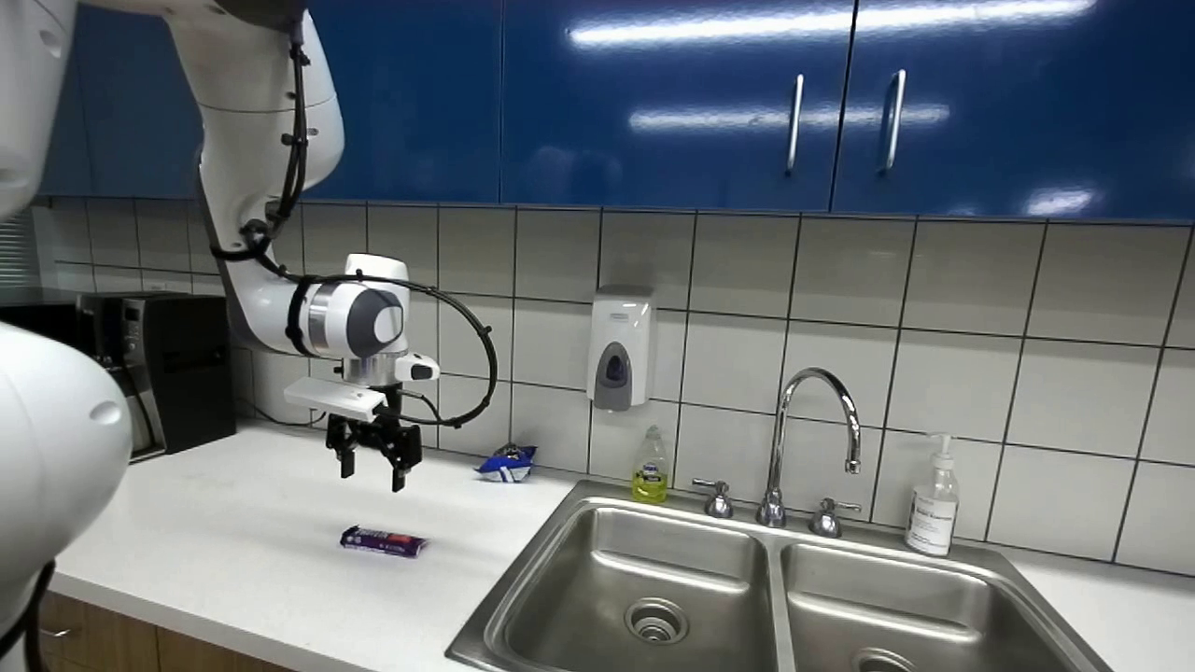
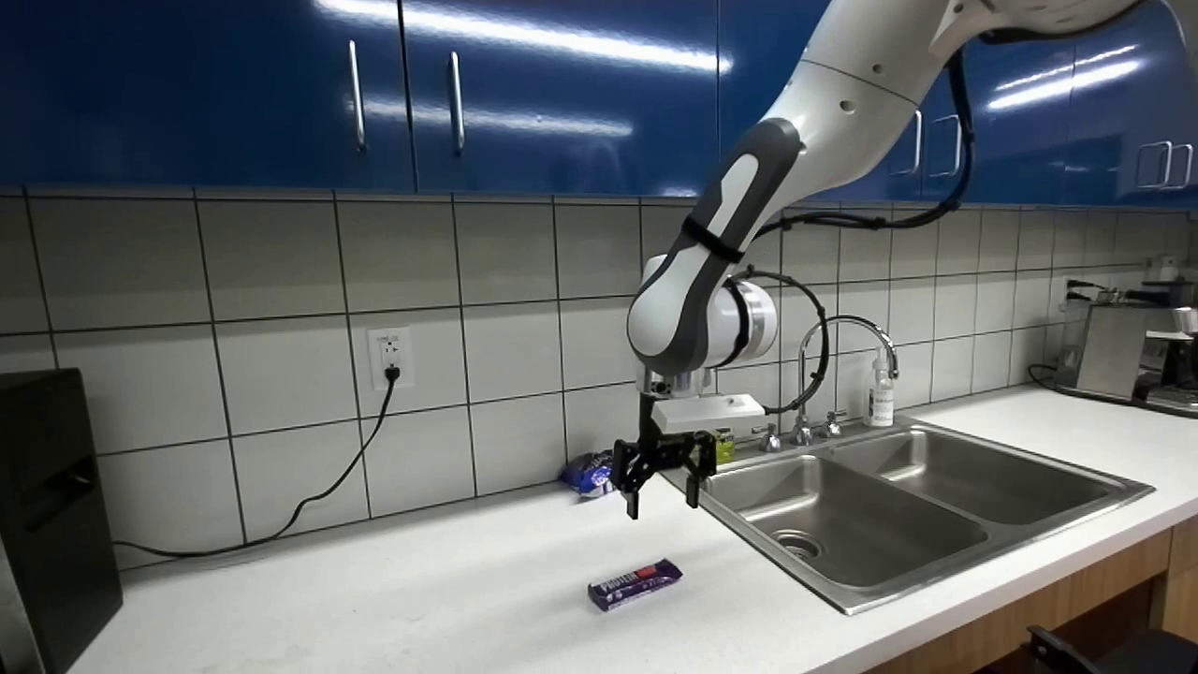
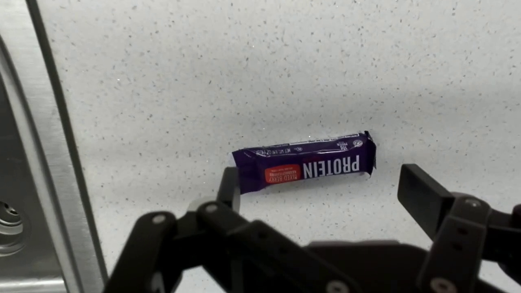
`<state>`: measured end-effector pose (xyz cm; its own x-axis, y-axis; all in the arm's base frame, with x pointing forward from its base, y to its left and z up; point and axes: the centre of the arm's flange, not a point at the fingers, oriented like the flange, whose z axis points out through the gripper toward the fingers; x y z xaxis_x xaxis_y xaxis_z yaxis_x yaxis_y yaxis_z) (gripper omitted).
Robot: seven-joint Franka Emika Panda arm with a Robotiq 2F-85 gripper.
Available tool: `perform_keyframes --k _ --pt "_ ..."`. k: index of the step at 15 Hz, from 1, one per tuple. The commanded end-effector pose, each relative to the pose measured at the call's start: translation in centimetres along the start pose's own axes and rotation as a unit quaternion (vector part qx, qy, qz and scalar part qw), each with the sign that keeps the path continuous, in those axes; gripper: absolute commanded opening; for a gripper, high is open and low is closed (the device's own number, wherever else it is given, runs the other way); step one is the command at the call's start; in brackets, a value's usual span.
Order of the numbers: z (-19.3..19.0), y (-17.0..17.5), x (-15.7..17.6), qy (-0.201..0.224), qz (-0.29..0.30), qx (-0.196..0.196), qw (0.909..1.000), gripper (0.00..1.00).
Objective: Put the purple snack in the sink.
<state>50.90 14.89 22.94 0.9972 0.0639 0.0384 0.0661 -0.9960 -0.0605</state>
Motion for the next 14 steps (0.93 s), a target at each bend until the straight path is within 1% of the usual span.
perform_keyframes --k 1,4,11,12,14 --pt "2.0 -0.9 2.9 -0.006 -0.019 -0.011 0.9997 1.00" --pt "3.4 -1.3 3.7 -0.014 -0.032 -0.023 0.9991 1.00" --pt "5.6 -1.6 4.0 -0.025 -0.050 -0.044 0.9975 1.00" --pt "5.5 -1.3 3.2 -0.019 -0.047 -0.030 0.9983 1.00" --pt "5.8 -1.3 3.1 -0.021 -0.047 -0.030 0.9982 1.00"
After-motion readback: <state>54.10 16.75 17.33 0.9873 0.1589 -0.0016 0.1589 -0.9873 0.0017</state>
